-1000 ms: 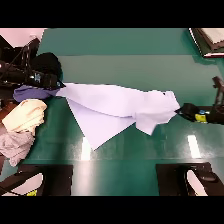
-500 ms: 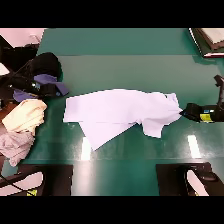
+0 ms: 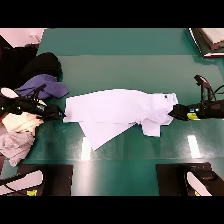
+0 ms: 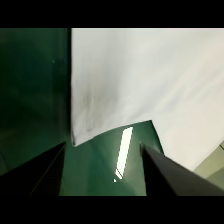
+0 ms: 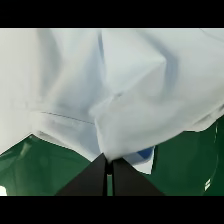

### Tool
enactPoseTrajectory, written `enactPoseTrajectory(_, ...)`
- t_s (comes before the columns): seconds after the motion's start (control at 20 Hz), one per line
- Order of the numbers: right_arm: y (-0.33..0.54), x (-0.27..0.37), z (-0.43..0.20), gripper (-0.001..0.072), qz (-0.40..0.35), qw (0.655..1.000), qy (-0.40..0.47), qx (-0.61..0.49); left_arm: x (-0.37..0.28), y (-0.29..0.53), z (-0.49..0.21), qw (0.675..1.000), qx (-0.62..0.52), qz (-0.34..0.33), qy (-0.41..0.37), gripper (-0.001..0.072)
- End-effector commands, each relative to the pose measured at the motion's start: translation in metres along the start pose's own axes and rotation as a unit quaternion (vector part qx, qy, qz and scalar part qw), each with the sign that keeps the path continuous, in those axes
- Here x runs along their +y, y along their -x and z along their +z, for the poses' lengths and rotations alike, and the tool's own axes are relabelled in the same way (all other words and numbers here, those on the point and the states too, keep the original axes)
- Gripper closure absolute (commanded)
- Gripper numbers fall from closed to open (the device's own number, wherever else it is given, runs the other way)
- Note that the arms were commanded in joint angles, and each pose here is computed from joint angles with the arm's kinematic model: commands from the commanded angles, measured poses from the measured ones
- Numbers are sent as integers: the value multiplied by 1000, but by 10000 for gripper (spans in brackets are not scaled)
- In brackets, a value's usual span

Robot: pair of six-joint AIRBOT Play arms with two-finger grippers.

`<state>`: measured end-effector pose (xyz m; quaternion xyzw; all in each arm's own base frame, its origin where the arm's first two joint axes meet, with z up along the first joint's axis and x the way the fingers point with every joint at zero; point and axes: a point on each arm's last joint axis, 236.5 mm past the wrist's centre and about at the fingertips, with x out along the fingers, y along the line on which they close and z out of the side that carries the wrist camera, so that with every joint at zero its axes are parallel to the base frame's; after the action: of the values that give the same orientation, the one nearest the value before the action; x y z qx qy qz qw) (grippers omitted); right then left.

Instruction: Fold the shirts.

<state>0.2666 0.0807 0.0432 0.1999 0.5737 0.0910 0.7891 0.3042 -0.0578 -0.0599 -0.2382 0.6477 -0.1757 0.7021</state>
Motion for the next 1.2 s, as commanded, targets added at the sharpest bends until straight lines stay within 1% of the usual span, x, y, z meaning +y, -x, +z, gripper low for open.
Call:
enactPoseTrajectory(0.0,7,2,6,696,2,1000,-3,-23,7,-13,-3,1000,-14,-3,13,167)
enactPoseTrajectory(0.15,24,-7,14,696,-2,998,-19,-58,7,-17,-6,1000,-13,-7,20,168)
enactPoseTrajectory(0.2,31,-11,17,696,-5,997,-27,-72,6,-17,-5,1000,-15,-9,21,194)
enactPoseTrajectory(0.25,37,-15,19,696,-8,996,-34,-83,5,-16,-2,999,-21,-11,23,343)
enactPoseTrajectory(0.3,42,-19,20,696,-11,995,-40,-92,4,-17,0,999,-26,-11,22,428)
enactPoseTrajectory(0.55,59,-31,17,696,-21,992,-62,-111,-16,-32,0,1000,-21,-7,-14,427)
enactPoseTrajectory(0.6,61,-32,17,696,-22,991,-65,-114,-20,-35,-1,1000,-16,-8,-15,468)
enactPoseTrajectory(0.65,63,-33,16,696,-24,991,-66,-116,-21,-35,-3,1000,-13,-9,-13,676)
enactPoseTrajectory(0.75,64,-34,16,697,-24,991,-66,-118,-24,-32,-6,1000,-4,-16,-7,685)
enactPoseTrajectory(0.85,65,-31,18,696,-20,990,-61,-122,-37,-16,2,999,-6,-20,-30,687)
enactPoseTrajectory(0.9,67,-28,22,696,-14,990,-56,-130,-48,0,14,998,-26,-21,-50,686)
enactPoseTrajectory(1.0,85,-13,39,696,1,986,-34,-165,-84,54,51,989,-106,-17,-97,686)
enactPoseTrajectory(1.1,125,5,68,697,7,974,-7,-228,-138,133,80,963,-208,-11,-168,686)
enactPoseTrajectory(1.15,152,18,83,697,8,965,12,-262,-169,180,88,942,-265,-8,-204,686)
